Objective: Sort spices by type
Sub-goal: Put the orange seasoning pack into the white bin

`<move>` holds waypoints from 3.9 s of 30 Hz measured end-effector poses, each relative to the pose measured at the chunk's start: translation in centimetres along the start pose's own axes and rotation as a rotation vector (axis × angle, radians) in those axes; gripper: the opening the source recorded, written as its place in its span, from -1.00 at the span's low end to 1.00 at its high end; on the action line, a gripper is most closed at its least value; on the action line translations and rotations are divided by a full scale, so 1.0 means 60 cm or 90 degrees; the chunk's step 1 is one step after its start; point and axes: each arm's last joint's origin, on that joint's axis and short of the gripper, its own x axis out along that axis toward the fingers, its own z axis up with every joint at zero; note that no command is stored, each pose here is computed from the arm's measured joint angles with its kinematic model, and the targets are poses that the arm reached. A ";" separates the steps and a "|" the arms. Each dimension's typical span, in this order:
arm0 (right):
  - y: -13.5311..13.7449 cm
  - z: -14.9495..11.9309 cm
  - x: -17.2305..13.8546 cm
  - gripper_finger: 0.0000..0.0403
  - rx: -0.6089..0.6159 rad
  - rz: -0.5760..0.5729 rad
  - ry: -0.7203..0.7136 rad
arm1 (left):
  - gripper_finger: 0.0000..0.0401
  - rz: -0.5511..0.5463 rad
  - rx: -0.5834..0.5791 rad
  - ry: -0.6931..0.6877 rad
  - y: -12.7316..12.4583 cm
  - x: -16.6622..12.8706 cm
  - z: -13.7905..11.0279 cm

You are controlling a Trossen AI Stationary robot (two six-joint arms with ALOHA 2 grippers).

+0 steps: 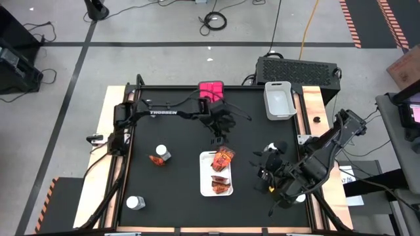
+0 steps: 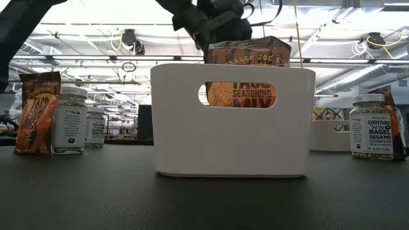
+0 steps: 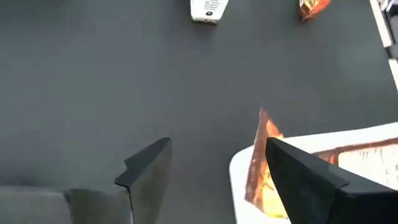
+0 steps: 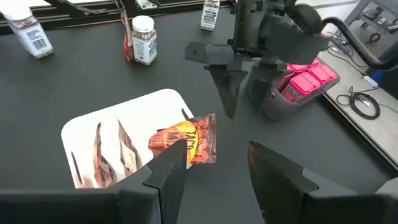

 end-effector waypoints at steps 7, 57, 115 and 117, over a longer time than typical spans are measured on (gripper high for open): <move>-0.001 0.001 0.002 -0.18 0.004 -0.001 0.005 | 0.31 -0.081 0.032 0.025 0.003 0.006 -0.011; 0.009 -0.009 -0.013 -0.18 0.041 0.028 0.004 | -0.98 -0.128 -0.025 0.074 -0.032 0.061 -0.032; 0.027 -0.038 -0.055 -0.18 0.049 0.096 0.014 | -0.43 -0.014 0.002 0.083 -0.220 0.058 -0.073; 0.027 -0.038 -0.055 -0.18 0.049 0.096 0.013 | -0.35 -0.016 -0.002 0.080 -0.219 0.057 -0.072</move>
